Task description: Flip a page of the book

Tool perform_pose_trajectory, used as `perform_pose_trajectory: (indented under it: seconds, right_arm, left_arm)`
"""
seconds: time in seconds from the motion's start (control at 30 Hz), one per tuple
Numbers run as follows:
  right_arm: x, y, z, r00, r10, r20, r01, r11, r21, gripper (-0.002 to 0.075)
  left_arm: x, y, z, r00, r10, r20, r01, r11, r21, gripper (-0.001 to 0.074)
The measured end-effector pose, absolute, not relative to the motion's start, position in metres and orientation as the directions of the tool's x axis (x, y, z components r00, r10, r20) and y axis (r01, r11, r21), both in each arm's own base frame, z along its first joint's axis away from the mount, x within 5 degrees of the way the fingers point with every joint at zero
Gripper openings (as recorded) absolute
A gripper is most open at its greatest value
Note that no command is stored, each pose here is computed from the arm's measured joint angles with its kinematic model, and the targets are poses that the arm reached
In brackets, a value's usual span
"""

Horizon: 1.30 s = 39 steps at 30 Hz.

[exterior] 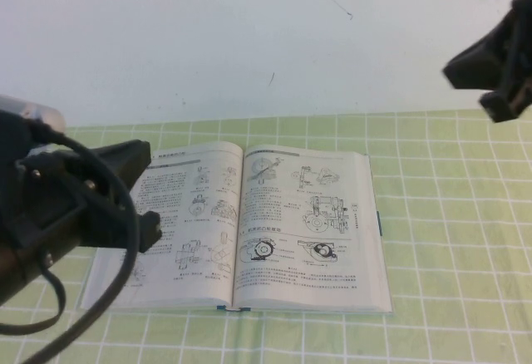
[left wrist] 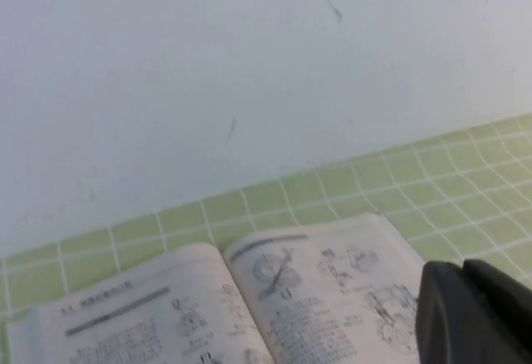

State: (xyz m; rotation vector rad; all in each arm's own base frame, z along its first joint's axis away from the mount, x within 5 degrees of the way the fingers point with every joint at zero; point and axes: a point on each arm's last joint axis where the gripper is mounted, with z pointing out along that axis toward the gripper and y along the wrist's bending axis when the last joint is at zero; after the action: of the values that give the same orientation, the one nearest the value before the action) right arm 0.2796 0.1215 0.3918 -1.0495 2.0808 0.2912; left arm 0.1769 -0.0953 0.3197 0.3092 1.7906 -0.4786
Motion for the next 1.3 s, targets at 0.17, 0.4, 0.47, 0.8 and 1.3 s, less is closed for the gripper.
perform_pose_trajectory:
  seconds: [0.17, 0.4, 0.47, 0.8, 1.3]
  right_arm:
    - [0.24, 0.087, 0.418, -0.439, -0.64, -0.631, -0.65, 0.711, -0.269, 0.0005]
    - [0.189, 0.048, 0.443, -0.551, -0.618, -0.56, -0.492, 0.783, -0.38, 0.0005]
    - [0.172, 0.041, 0.453, -0.543, -0.596, -0.591, -0.455, 0.801, -0.389, 0.0005]
    - [0.086, 0.01, 0.456, -0.485, -0.515, -0.707, -0.348, 0.855, -0.384, 0.0004]
    - [0.062, 0.006, 0.306, -0.416, -0.436, -0.798, -0.319, 0.892, -0.32, 0.0003]
  left_arm:
    - [0.168, -0.086, 0.331, -0.191, -0.03, -0.981, 0.425, 0.899, -0.11, -0.0004]
    - [0.158, -0.102, 0.331, -0.229, -0.037, -0.973, 0.593, 0.787, -0.17, -0.0004]
    - [0.149, -0.111, 0.33, -0.244, 0.005, -0.97, 0.693, 0.7, -0.171, -0.0004]
    - [0.125, -0.109, 0.291, -0.505, 0.372, -0.779, 0.757, 0.625, -0.192, -0.0004]
    - [0.109, -0.037, 0.31, -0.413, 0.25, -0.876, 0.32, 0.94, 0.118, -0.0004]
